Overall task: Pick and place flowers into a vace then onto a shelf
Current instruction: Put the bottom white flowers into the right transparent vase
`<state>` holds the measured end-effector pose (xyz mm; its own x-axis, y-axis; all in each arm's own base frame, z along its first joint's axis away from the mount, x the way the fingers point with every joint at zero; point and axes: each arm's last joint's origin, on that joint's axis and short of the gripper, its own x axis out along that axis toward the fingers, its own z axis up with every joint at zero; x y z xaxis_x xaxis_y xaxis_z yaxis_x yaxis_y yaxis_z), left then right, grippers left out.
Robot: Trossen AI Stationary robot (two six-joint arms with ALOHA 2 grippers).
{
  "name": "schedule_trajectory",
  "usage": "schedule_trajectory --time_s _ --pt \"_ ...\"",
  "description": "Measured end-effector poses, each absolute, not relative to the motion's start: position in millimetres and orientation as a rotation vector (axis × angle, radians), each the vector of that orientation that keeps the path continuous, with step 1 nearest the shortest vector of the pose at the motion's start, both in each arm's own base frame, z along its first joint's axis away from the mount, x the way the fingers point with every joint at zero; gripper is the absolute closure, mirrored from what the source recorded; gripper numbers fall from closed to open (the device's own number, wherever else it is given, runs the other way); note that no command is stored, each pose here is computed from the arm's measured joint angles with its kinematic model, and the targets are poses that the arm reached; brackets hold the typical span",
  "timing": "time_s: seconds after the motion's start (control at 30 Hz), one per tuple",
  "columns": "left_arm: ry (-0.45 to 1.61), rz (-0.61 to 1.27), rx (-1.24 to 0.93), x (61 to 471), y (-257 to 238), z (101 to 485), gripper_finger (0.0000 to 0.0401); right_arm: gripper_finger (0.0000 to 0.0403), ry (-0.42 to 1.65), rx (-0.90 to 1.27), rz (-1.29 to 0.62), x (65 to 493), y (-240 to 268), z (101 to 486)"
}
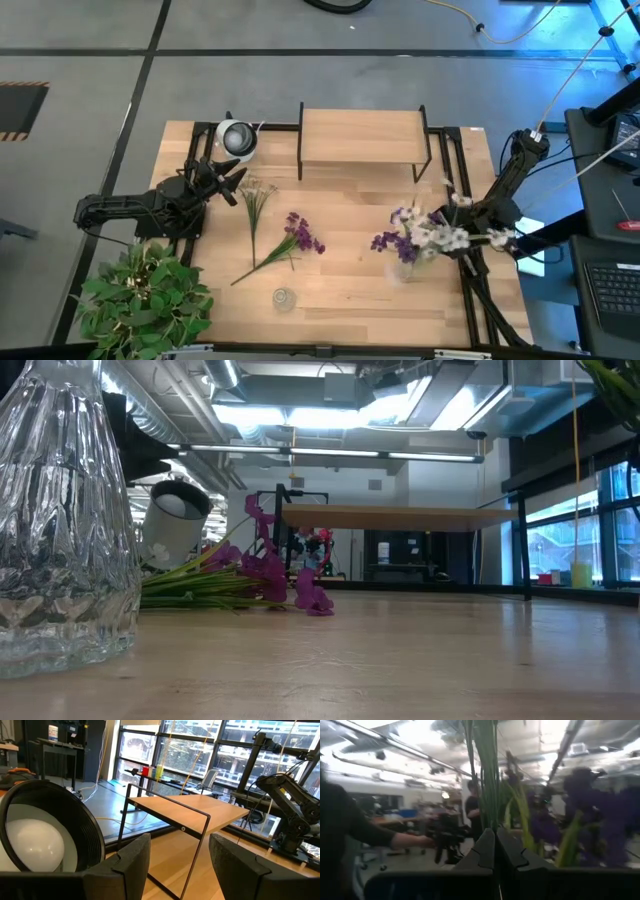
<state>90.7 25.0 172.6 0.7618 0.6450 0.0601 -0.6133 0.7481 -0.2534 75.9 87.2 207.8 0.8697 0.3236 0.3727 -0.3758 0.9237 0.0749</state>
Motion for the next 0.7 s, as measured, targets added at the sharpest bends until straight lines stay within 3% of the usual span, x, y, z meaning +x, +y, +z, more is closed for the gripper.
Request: schedule_trajectory --time_s 0.3,0.7 --pt "-0.147 0.691 -0.225 90.7 25.0 172.5 0.0205 0.0403 -0.330 0.119 0.293 77.6 85.9 205.2" --pt "-0.147 0.691 -0.225 90.7 25.0 172.4 0.0205 0.0403 -0.285 0.139 0.343 79.5 90.4 199.8"
